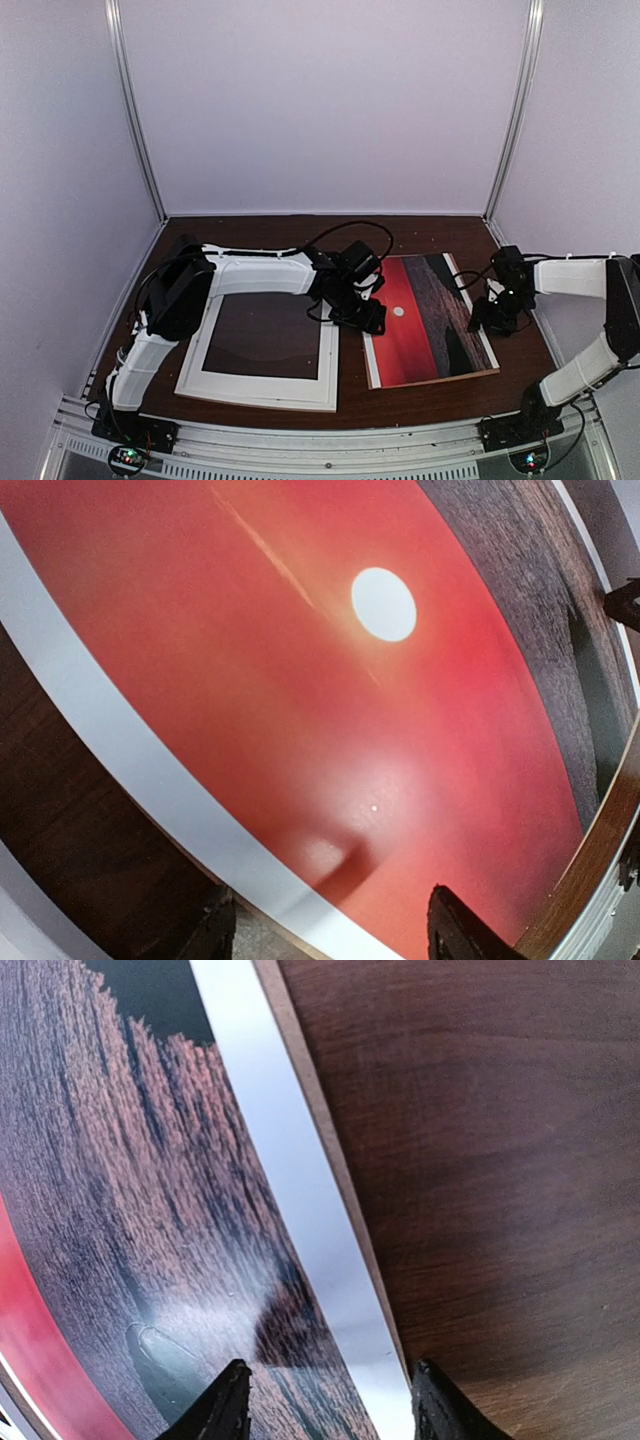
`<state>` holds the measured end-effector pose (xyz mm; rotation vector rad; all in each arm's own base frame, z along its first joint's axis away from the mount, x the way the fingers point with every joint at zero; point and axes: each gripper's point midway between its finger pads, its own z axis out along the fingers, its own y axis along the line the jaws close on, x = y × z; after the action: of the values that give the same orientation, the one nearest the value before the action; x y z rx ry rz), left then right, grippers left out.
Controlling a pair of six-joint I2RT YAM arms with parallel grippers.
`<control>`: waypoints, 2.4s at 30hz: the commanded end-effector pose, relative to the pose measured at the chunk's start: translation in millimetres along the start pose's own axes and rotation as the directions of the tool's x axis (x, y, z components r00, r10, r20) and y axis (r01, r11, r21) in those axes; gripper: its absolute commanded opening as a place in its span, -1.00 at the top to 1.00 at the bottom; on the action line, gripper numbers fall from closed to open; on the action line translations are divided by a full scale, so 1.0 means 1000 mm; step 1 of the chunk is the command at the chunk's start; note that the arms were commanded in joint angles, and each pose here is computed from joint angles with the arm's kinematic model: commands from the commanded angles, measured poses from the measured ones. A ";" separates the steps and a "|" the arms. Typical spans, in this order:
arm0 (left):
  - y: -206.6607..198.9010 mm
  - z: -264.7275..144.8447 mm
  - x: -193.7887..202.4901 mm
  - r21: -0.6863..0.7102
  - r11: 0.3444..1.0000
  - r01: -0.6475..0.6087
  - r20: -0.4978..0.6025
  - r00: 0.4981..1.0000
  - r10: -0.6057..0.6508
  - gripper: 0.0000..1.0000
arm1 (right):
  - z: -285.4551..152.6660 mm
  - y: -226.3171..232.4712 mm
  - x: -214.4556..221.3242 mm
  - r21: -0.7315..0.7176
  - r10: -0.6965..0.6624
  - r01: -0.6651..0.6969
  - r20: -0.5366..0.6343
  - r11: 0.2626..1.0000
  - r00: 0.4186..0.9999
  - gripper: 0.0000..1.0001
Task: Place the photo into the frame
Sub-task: Pick up the photo from the backboard.
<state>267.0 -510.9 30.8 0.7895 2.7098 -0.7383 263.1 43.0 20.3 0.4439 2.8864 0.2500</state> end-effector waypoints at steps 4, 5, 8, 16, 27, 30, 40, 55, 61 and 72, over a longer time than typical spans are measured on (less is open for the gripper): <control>0.004 0.025 0.029 0.038 0.998 0.041 -0.083 0.996 -0.038 -0.27 | 0.001 0.016 0.025 -0.106 0.028 -0.034 -0.063 0.994 0.998 -0.01; 0.004 0.025 0.029 0.040 0.998 0.044 -0.083 0.996 -0.041 -0.26 | 0.000 0.018 0.025 -0.112 0.027 -0.034 -0.058 0.993 0.998 0.00; 0.002 0.026 0.029 0.052 0.997 0.053 -0.082 0.995 -0.049 -0.23 | -0.004 0.023 0.027 -0.130 0.028 -0.034 -0.047 0.991 0.999 0.04; -0.005 0.024 0.019 0.113 0.991 0.074 -0.054 0.996 -0.069 -0.21 | -0.015 0.031 0.041 -0.161 0.052 -0.056 -0.029 0.985 0.998 0.11; -0.003 0.023 0.008 0.146 0.985 0.088 -0.030 0.996 -0.085 -0.21 | -0.017 0.031 0.042 -0.147 0.036 -0.039 -0.026 0.988 0.999 0.22; -0.002 0.023 0.007 0.146 0.985 0.092 -0.029 0.996 -0.089 -0.21 | -0.017 0.028 0.038 -0.120 0.019 -0.022 -0.024 0.993 1.000 0.32; 0.014 0.014 0.003 0.047 0.994 0.098 0.006 0.995 -0.099 -0.31 | -0.025 0.029 0.020 -0.079 -0.031 0.032 0.016 0.996 0.999 0.49; 0.037 0.009 -0.003 -0.037 0.996 0.080 0.032 0.996 -0.079 -0.55 | -0.032 0.037 -0.048 0.040 -0.111 0.107 0.116 0.993 0.987 0.00; 0.041 0.007 -0.003 -0.052 0.995 0.083 0.031 0.996 -0.082 -0.59 | -0.019 0.048 -0.083 0.038 -0.142 0.138 0.132 0.990 0.981 -0.26; 0.037 0.006 -0.002 -0.042 0.997 0.066 0.020 0.998 -0.065 -0.72 | 0.017 0.065 -0.153 0.029 -0.177 0.175 0.164 0.984 0.970 -0.49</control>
<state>290.0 -507.2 36.4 0.6805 2.6659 -0.7997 396.2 61.2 40.3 0.2395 2.7968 0.1614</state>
